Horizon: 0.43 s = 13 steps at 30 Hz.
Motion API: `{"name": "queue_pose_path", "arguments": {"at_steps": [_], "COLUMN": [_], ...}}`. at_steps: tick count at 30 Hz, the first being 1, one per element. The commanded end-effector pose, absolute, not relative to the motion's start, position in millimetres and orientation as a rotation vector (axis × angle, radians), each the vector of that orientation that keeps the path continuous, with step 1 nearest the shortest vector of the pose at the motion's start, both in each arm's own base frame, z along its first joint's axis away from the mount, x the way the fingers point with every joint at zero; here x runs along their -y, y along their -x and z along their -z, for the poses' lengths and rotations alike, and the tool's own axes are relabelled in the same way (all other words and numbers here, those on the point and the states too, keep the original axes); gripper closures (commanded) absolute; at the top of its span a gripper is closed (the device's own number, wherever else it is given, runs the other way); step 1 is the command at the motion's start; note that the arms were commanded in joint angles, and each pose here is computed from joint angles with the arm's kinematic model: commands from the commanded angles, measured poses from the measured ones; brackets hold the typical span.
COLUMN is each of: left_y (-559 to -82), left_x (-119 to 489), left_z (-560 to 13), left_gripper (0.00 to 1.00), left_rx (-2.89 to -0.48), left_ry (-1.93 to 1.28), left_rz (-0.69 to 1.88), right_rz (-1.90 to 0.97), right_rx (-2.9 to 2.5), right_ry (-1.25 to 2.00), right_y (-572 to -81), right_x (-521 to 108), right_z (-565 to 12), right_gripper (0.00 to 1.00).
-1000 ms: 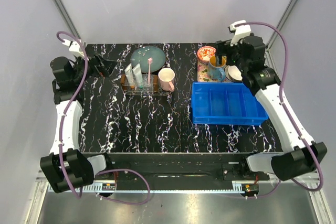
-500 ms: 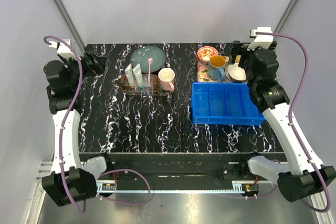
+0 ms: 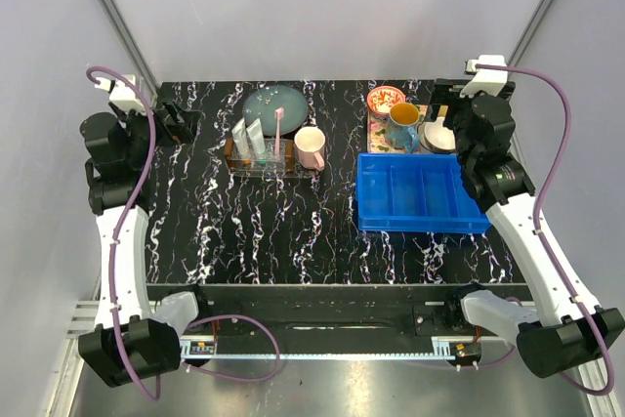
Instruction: Prepare toiletry sets of a toothbrush and toothpaste on the tray
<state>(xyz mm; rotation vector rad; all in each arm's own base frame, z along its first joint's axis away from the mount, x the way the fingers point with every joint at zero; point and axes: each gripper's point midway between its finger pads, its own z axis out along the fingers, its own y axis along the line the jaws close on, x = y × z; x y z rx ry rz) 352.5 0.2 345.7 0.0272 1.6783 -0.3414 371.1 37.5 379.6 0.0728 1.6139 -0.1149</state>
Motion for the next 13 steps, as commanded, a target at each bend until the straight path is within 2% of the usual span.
{"name": "queue_pose_path", "arguments": {"at_steps": [1, 13], "left_y": [-344, -343], "left_x": [5, 11], "left_z": [-369, -359], "left_gripper": [0.01, 0.01], "left_rx": [-1.607, -1.614], "left_ry": [-0.080, -0.099], "left_rz": [0.343, 0.372], "right_rz": [0.140, 0.143], "right_rx": [-1.519, -1.564], "right_ry": [-0.126, -0.117], "right_y": [-366, -383], "right_x": [-28, -34], "right_z": [-415, -395], "right_gripper": [0.00, 0.00]}}
